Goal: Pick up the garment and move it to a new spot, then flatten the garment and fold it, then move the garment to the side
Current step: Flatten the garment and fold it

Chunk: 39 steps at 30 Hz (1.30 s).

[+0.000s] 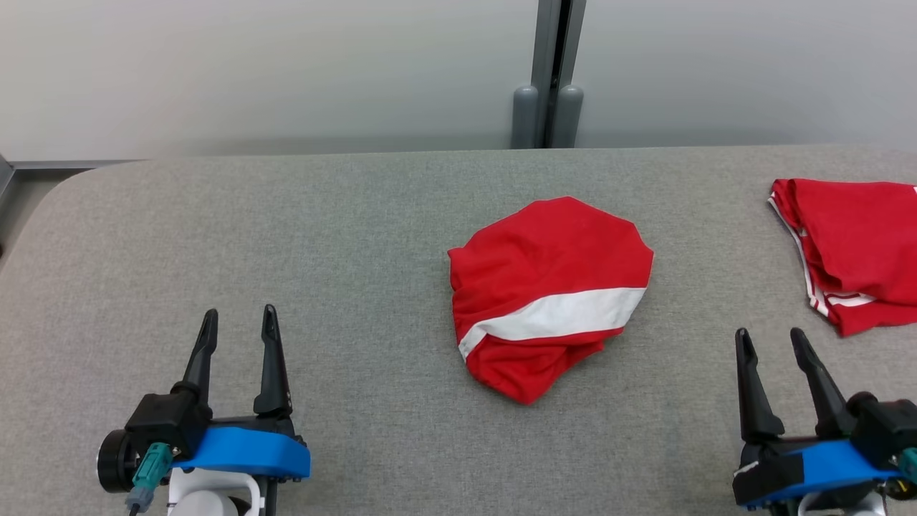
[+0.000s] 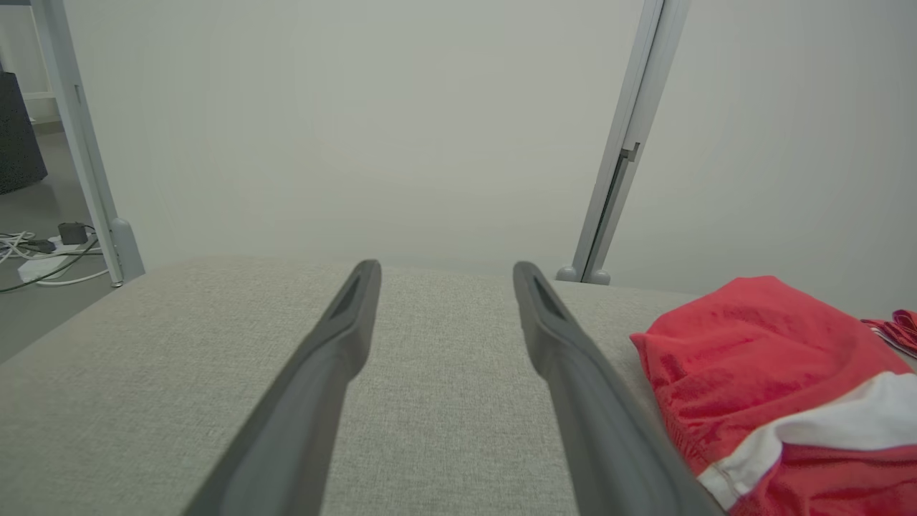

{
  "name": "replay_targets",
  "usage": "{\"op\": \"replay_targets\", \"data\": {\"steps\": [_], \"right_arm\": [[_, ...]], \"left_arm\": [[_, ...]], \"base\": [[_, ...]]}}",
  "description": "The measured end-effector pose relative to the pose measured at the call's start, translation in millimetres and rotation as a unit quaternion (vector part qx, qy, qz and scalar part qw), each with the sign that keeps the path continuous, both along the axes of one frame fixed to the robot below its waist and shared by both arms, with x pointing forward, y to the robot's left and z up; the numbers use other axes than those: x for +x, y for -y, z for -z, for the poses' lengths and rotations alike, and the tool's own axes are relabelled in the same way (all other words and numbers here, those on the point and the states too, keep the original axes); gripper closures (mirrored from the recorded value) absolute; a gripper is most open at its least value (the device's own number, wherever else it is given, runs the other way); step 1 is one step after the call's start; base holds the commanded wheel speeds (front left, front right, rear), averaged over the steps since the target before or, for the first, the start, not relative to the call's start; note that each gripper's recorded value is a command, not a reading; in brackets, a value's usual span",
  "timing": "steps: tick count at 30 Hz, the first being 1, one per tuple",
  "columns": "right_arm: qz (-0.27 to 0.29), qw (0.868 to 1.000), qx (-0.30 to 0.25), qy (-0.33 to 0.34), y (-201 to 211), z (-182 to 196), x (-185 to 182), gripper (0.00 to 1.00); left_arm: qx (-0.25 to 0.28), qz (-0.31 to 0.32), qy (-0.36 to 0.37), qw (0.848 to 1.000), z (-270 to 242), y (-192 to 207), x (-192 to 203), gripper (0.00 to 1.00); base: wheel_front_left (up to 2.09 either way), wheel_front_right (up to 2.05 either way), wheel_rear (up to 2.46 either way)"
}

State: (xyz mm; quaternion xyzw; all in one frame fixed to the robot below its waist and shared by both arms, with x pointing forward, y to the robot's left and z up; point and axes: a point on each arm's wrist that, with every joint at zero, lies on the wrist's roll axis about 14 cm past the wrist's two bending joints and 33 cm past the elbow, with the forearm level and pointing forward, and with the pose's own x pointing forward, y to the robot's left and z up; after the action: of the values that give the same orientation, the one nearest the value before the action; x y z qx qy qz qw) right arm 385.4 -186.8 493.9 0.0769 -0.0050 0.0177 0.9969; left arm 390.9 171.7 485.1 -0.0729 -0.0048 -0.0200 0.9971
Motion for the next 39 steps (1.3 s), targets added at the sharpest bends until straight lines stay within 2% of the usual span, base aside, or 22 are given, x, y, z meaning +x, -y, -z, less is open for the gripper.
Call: {"op": "replay_targets", "data": {"steps": [10, 18, 23, 31, 32, 33, 39], "right_arm": [[-0.039, 0.998, -0.049, -0.022, -18.8, 7.3, 53.2, 0.00], [-0.069, 0.988, -0.089, -0.105, -24.5, 67.6, 89.7, 0.00], [-0.105, 0.979, -0.104, -0.141, -45.6, 99.8, 105.9, 0.00], [-0.152, 0.966, -0.119, -0.173, -78.7, 124.4, 123.0, 0.00], [-0.154, 0.965, -0.118, -0.176, -80.8, 125.6, 124.0, 0.56], [-0.158, 0.964, -0.120, -0.176, -83.5, 126.0, 125.1, 1.00], [-0.153, 0.968, -0.106, -0.166, -83.9, 118.6, 127.6, 1.00]], "left_arm": [[-0.003, 0.000, 0.006, 1.000, -1.4, 0.8, 13.8, 0.00], [-0.002, -0.011, 0.003, 1.000, 2.8, -7.0, 28.0, 0.00], [0.002, -0.027, -0.007, 1.000, 10.1, -18.1, 30.6, 0.00], [0.001, -0.036, -0.014, 0.999, 14.6, -24.8, 30.8, 0.00], [0.001, -0.038, -0.014, 0.999, 14.1, -25.4, 30.8, 0.00], [0.001, -0.039, -0.012, 0.999, 12.9, -25.9, 31.2, 0.00], [-0.002, -0.041, -0.006, 0.999, 8.2, -24.6, 32.7, 0.00]], "base": [[0.00, 0.00, 0.00], [0.00, 0.00, 0.00], [0.00, 0.00, 0.00], [0.00, 0.00, 0.00], [0.00, 0.00, 0.00], [0.00, 0.00, 0.00], [0.00, 0.00, 0.00]]}}
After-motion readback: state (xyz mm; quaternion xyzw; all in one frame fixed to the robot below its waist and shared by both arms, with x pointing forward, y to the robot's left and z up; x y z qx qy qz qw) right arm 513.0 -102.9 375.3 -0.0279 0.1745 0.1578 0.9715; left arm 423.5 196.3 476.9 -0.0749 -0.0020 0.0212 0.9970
